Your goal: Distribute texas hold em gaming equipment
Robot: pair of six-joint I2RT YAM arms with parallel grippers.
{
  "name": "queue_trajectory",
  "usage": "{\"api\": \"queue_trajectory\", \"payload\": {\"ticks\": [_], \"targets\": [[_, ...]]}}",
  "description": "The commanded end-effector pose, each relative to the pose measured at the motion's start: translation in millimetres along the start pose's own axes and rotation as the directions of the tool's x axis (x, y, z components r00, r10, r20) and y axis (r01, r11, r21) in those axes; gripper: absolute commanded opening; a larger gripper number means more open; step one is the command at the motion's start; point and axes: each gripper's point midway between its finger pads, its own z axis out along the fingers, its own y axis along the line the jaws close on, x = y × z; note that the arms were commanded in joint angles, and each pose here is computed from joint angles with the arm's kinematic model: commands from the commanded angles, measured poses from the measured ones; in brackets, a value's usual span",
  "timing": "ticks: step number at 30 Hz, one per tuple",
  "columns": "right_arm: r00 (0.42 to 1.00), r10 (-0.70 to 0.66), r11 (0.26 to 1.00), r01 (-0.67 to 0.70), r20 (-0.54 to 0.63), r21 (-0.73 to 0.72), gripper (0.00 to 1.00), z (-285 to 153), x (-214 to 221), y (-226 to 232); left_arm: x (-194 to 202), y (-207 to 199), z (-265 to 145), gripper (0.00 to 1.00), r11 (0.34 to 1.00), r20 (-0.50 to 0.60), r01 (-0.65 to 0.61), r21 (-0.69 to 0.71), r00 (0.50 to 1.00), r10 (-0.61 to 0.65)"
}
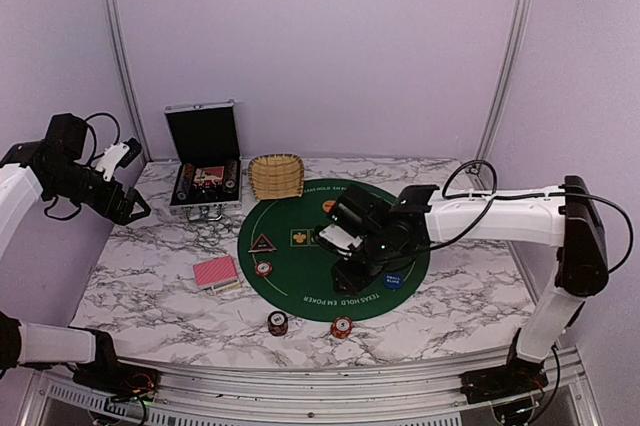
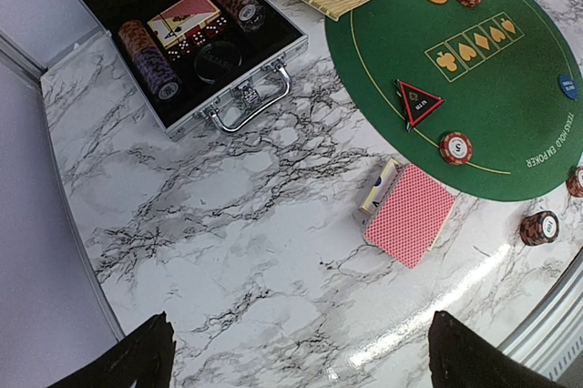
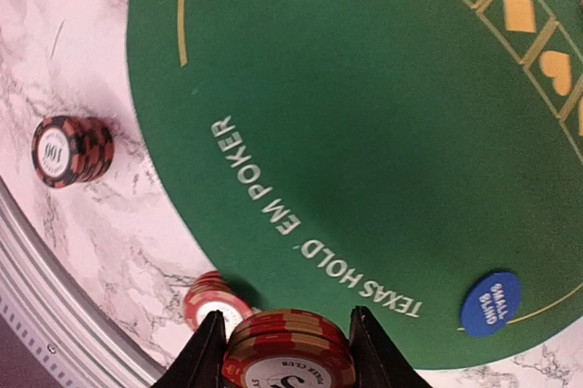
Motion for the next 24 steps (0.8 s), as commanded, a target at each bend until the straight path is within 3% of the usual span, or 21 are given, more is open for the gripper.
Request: {"api": "queue_trajectory", "payload": {"ticks": [1, 11, 17, 24], "targets": [[0.992, 0.094, 0.992, -0.101, 0.088, 0.072, 0.15, -22.2, -24.1, -50.2, 7.9, -6.7, -1.2, 0.99, 1.0, -0.018, -0.009, 0.021, 1.0, 0.009], [0.928, 0.348, 0.904, -0.37, 0.136, 0.212, 0.15, -11.5, 3.8, -177.8, 9.6, -9.2, -1.6, 0.99, 0.999, -0.019, -0.019, 0.03, 1.0, 0.019], [0.906, 0.407, 0.874, -0.423, 0.112, 0.239, 0.15, 2.8, 28.8, -201.6, 9.6, -9.7, -1.9, 0.99, 0.999, -0.018, -0.027, 0.032, 0.999, 0.027], [0.902, 0.426, 0.872, -0.431, 0.074, 0.232, 0.15, 21.7, 48.7, -198.6, 9.3, -11.2, -1.8, 0.99, 0.999, -0.016, -0.027, 0.041, 0.999, 0.028]]}}
